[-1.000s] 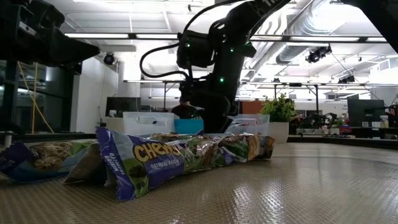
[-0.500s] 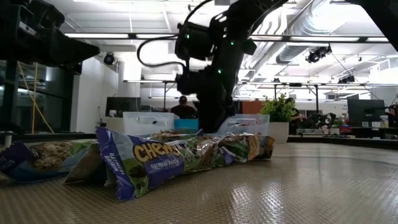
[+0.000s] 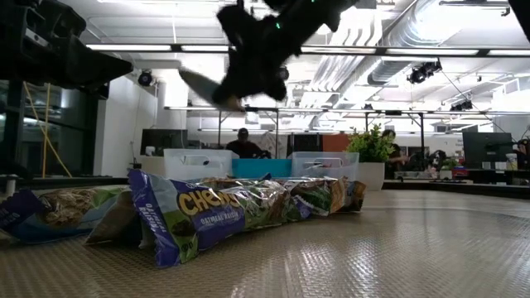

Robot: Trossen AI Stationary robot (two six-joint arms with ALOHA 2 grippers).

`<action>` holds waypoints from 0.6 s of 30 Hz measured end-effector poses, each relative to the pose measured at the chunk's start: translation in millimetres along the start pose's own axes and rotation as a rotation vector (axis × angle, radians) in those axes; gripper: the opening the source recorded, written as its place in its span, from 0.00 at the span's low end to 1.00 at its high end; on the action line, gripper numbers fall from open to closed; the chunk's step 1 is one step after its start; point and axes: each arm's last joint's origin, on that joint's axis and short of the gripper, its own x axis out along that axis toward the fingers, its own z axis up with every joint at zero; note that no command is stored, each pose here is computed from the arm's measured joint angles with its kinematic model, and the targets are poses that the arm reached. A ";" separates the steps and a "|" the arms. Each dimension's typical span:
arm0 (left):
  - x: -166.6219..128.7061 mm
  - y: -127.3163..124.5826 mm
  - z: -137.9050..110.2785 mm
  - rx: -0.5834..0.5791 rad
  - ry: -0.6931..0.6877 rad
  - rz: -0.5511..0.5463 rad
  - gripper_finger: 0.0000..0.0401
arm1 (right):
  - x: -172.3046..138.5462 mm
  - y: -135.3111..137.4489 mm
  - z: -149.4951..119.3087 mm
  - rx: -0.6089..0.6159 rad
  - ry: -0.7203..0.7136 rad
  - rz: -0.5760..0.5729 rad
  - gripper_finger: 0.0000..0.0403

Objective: Pick and place Granola Bars by type
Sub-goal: Put the yellow granola bar into the blue bin

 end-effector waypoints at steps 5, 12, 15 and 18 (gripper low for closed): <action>0.0 0.0 0.2 0.000 -0.001 0.000 0.00 | -22.1 12.0 25.0 0.001 -0.222 0.029 0.10; 0.0 0.0 0.2 0.000 -0.001 0.000 0.00 | -44.1 20.7 52.0 0.015 -0.491 0.097 0.08; 0.0 0.0 0.1 0.000 -0.001 0.000 0.00 | -50.5 22.4 61.5 0.031 -0.609 0.105 0.09; 0.0 0.0 0.1 0.000 -0.001 0.000 0.00 | -55.6 22.6 68.2 0.056 -0.703 0.078 0.09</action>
